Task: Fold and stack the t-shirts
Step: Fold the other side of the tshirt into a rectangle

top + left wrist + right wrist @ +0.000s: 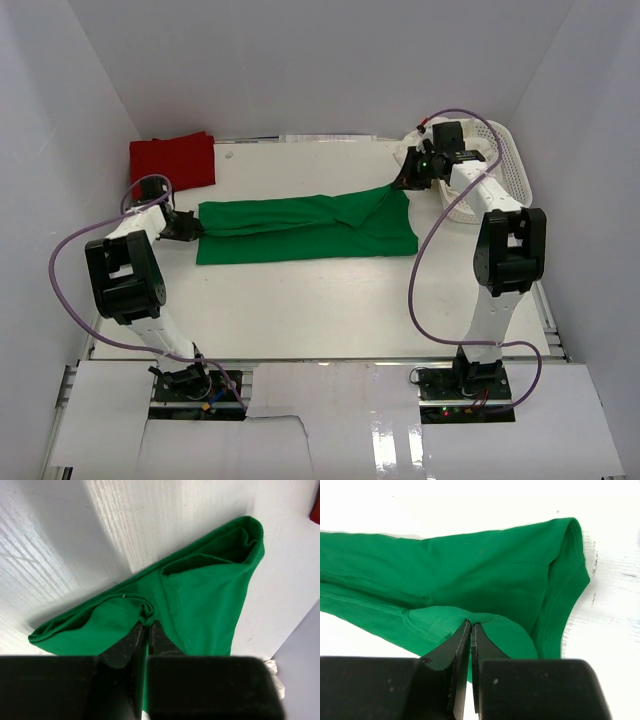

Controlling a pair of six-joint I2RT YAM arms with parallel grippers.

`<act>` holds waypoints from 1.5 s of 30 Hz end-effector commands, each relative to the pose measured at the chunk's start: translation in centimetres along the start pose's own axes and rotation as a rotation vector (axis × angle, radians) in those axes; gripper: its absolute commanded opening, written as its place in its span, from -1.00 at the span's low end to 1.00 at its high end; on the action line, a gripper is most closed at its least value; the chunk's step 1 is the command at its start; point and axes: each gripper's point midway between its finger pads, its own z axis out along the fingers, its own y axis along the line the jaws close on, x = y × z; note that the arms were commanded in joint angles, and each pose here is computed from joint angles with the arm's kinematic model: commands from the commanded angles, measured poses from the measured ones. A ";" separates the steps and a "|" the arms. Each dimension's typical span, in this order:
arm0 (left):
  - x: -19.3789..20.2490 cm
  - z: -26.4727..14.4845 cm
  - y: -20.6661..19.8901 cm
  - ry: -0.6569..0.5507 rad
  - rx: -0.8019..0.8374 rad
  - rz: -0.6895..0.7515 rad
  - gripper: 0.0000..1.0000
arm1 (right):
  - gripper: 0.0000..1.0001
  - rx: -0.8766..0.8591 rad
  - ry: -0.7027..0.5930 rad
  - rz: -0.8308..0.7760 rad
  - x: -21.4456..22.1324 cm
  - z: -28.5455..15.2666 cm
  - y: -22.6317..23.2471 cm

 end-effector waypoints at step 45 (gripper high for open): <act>20.4 -7.7 -7.9 0.135 0.685 1.220 0.82 | 0.30 -0.098 -0.030 -0.371 3.5 0.4 5.8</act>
